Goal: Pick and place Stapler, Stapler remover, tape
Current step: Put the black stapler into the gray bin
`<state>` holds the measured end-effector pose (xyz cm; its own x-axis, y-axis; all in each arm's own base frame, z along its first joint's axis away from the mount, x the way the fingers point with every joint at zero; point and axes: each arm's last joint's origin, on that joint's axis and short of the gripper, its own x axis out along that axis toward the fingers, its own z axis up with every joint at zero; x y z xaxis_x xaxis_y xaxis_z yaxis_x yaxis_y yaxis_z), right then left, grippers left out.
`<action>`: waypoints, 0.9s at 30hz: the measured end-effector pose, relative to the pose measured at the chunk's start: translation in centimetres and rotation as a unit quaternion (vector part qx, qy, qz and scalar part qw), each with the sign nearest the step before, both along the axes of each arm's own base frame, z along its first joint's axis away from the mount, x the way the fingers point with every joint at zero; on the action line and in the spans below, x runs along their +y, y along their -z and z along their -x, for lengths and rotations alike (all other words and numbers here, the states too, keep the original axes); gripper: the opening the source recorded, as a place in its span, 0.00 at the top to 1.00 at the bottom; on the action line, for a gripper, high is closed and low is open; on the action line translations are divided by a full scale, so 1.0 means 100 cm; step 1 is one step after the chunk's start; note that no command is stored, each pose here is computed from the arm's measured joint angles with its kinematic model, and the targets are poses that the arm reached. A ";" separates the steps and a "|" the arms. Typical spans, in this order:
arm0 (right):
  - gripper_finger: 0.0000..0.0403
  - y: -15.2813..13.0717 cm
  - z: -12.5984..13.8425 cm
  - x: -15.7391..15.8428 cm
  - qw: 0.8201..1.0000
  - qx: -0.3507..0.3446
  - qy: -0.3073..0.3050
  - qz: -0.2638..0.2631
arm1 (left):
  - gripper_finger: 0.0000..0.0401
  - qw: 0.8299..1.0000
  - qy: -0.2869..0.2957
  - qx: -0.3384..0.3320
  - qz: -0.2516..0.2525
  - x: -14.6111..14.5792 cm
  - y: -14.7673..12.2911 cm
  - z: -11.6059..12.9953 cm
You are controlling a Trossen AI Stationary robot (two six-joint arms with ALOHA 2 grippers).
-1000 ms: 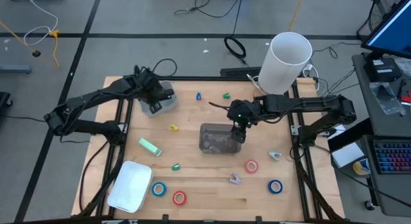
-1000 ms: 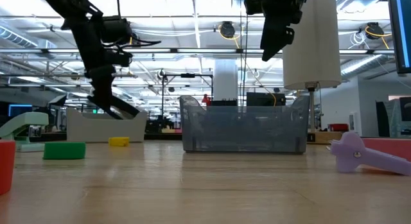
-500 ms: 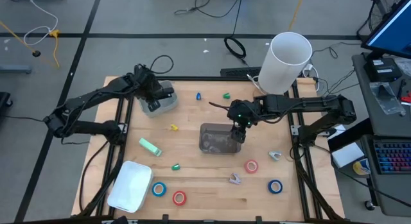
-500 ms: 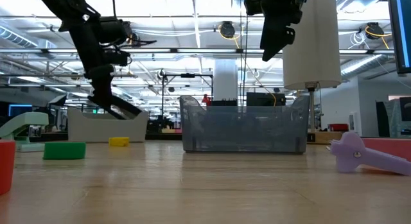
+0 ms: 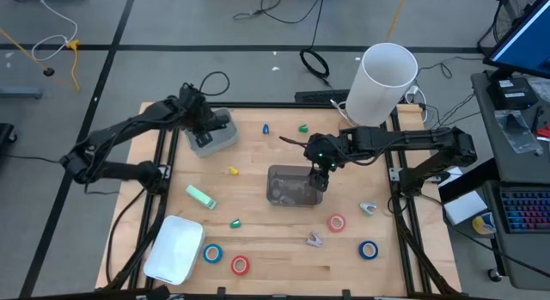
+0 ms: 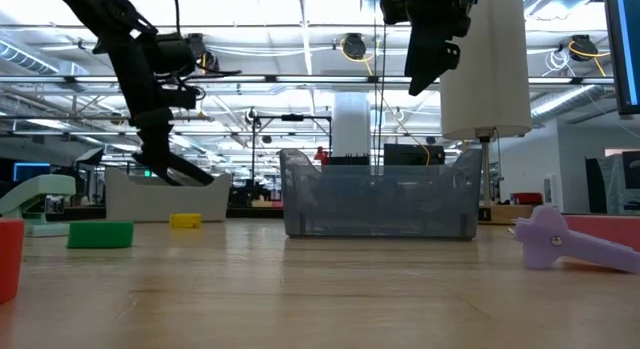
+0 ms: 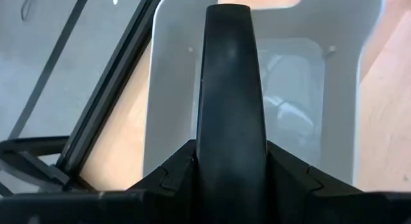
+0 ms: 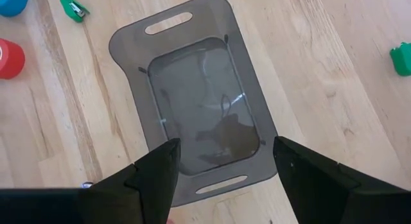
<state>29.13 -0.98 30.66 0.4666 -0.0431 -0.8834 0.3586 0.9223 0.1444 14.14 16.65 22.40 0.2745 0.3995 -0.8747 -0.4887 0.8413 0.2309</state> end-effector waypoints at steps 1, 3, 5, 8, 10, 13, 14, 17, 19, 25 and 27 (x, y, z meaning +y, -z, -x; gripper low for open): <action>0.40 0.000 0.000 0.000 1.000 0.000 0.002 -0.001 | 0.65 1.000 0.002 0.000 -0.001 0.001 0.001 -0.001; 0.40 0.000 0.000 0.000 1.000 0.000 0.006 -0.003 | 0.65 1.000 0.006 0.000 -0.004 0.004 0.003 -0.004; 0.40 0.000 0.000 0.000 1.000 0.000 0.008 -0.004 | 0.65 1.000 0.007 0.003 -0.002 0.007 0.007 -0.006; 0.40 0.000 0.000 0.000 1.000 0.000 0.008 -0.004 | 0.65 1.000 0.008 0.012 0.006 0.010 0.013 -0.007; 0.40 0.000 0.000 0.000 1.000 0.000 0.008 -0.004 | 0.65 1.000 0.007 0.016 0.010 0.013 0.016 -0.008; 0.40 0.000 0.000 0.000 1.000 0.000 0.008 -0.004 | 0.65 1.000 0.003 0.022 0.007 0.016 0.018 -0.008; 0.40 0.000 0.000 0.000 1.000 0.000 0.008 -0.004 | 0.65 1.000 0.002 0.025 0.006 0.016 0.018 -0.008; 0.40 0.000 0.000 0.000 1.000 0.000 0.008 -0.004 | 0.65 1.000 0.000 0.030 -0.001 0.017 0.018 -0.008; 0.40 0.000 0.000 0.000 1.000 -0.001 0.008 -0.004 | 0.65 0.999 0.001 0.033 -0.003 0.017 0.018 -0.008; 0.40 0.000 0.000 0.000 1.000 -0.001 0.008 -0.004 | 0.65 0.999 0.009 0.038 -0.005 0.017 0.019 -0.008; 0.40 0.000 0.000 0.000 1.000 0.000 0.008 -0.004 | 0.64 0.999 0.010 0.040 -0.006 0.017 0.019 -0.008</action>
<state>29.13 -0.98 30.66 0.4666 -0.0431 -0.8834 0.3730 0.9153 0.1523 14.93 18.37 20.54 0.2126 0.4057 -0.8889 -0.4507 0.8479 0.2793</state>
